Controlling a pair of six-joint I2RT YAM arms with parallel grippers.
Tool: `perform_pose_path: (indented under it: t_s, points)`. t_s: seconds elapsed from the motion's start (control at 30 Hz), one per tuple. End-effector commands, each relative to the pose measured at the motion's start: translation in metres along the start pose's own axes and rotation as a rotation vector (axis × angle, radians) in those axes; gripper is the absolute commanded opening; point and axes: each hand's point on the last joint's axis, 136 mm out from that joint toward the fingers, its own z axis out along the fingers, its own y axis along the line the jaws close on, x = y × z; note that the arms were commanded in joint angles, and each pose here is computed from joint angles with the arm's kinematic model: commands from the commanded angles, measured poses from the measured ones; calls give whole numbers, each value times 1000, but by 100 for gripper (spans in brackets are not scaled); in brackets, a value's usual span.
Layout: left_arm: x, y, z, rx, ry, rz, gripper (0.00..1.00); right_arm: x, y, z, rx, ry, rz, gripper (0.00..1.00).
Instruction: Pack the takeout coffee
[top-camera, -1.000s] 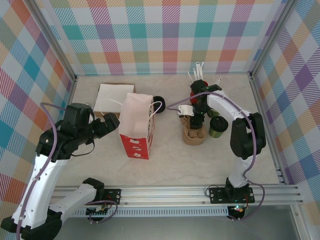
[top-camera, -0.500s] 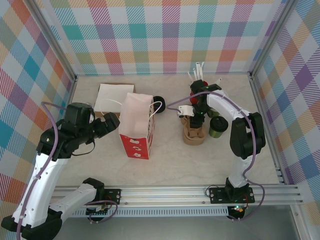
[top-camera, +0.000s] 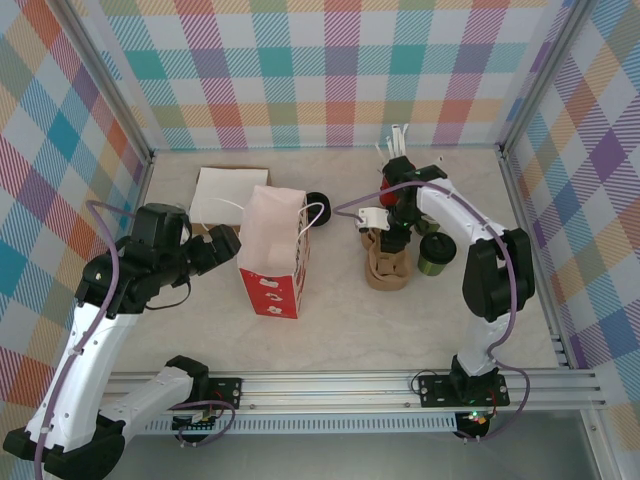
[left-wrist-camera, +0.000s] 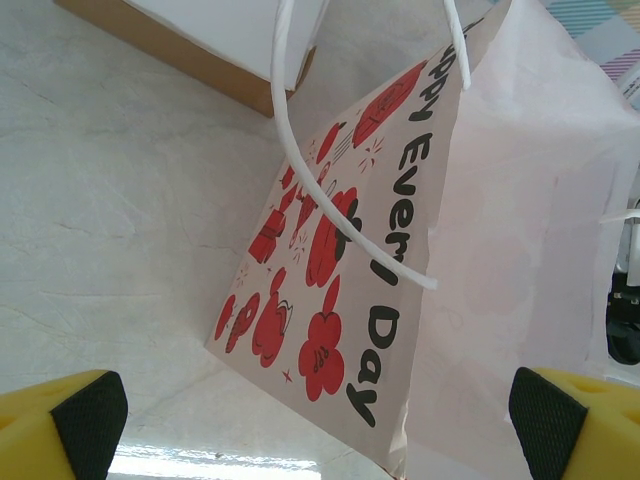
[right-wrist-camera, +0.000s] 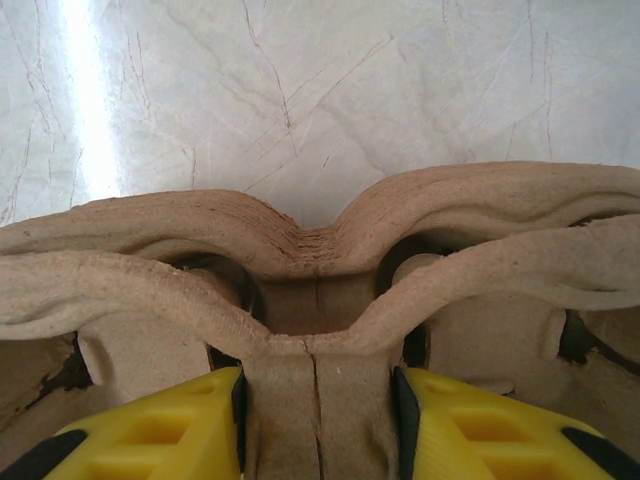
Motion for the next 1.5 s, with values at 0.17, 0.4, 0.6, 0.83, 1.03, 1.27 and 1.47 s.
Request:
perform_pose_path:
  t_s: [0.17, 0.4, 0.6, 0.83, 1.03, 1.27, 1.47]
  points:
    - [-6, 2, -8, -8, -22, -6, 100, -15, 8, -44, 53, -71, 19, 40]
    - [-5, -2, -11, 13, -17, -19, 100, -20, 12, -82, 102, -162, 142, 39]
    - [2, -16, 1, 93, 28, -32, 99, -34, 15, -133, 217, -298, 233, 38]
    - [8, -34, 33, 161, 101, -5, 87, -72, 36, -209, 291, -580, 269, 37]
    - [13, -38, 58, 173, 147, 60, 63, -115, 54, -269, 200, -850, 380, 34]
    - [11, -37, 59, 161, 137, 137, 23, -153, 63, -313, 2, -1033, 532, 33]
    - [14, -49, 53, 220, 154, 193, 0, -186, 64, -314, -118, -1018, 570, 33]
